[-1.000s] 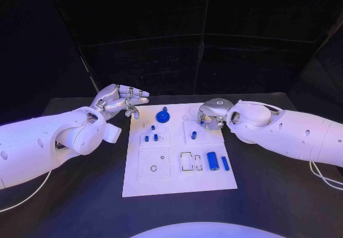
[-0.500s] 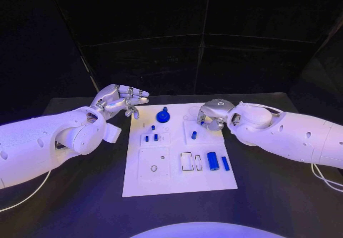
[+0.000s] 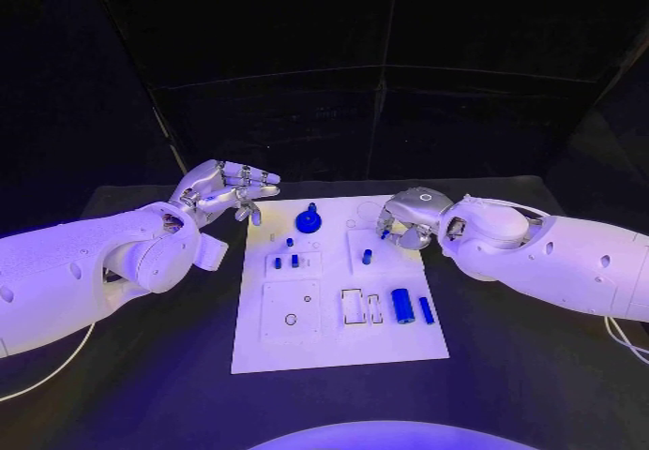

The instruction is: Assemble the parts on the task board

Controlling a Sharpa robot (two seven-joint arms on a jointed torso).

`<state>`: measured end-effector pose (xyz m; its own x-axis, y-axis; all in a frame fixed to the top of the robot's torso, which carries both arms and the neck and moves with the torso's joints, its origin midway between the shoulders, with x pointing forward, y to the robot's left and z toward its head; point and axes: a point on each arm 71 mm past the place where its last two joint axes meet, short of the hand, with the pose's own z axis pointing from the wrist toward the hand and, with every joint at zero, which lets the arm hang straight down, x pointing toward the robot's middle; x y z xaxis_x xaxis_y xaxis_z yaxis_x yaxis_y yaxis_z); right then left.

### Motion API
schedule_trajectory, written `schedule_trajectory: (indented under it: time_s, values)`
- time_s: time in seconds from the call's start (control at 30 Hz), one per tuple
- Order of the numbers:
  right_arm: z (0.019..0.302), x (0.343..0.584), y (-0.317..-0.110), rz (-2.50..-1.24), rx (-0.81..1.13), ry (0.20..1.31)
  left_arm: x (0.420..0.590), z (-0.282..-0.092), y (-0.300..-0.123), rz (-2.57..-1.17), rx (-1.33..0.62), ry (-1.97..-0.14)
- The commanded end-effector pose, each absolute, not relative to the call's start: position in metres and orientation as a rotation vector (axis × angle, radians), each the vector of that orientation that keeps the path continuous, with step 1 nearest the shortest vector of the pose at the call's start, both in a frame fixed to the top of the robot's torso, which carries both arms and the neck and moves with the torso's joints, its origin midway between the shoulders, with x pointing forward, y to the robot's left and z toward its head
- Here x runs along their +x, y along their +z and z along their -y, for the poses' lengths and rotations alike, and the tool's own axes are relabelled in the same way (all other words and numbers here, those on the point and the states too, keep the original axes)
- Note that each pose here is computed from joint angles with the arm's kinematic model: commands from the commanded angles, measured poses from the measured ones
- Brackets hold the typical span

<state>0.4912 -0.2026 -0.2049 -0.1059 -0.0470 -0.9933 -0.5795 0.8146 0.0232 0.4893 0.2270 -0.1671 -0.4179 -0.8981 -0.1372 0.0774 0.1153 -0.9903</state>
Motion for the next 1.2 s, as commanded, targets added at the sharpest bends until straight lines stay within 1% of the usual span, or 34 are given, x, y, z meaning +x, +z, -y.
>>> schedule_trajectory:
  time_s: [0.03, 0.13, 0.27, 0.43, 0.73, 0.97, 1.2]
  values:
    - [0.204, 0.487, -0.200, -1.603, -0.482, 0.503, 0.489, -0.227, -0.167, -1.541, -0.833, -1.449]
    - [0.206, 0.482, -0.196, -1.589, -0.478, 0.519, 0.490, -0.228, -0.167, -1.539, -0.835, -1.445]
    - [0.201, 0.472, -0.189, -1.562, -0.469, 0.571, 0.491, -0.230, -0.167, -1.537, -0.836, -1.440]
    - [0.185, 0.458, -0.176, -1.522, -0.466, 0.653, 0.492, -0.231, -0.167, -1.535, -0.837, -1.436]
    - [0.161, 0.443, -0.156, -1.453, -0.469, 0.758, 0.493, -0.230, -0.168, -1.536, -0.836, -1.436]
    - [0.149, 0.442, -0.154, -1.462, -0.465, 0.793, 0.494, -0.230, -0.168, -1.535, -0.836, -1.434]
    - [0.125, 0.447, -0.159, -1.492, -0.483, 0.835, 0.495, -0.230, -0.168, -1.533, -0.834, -1.435]
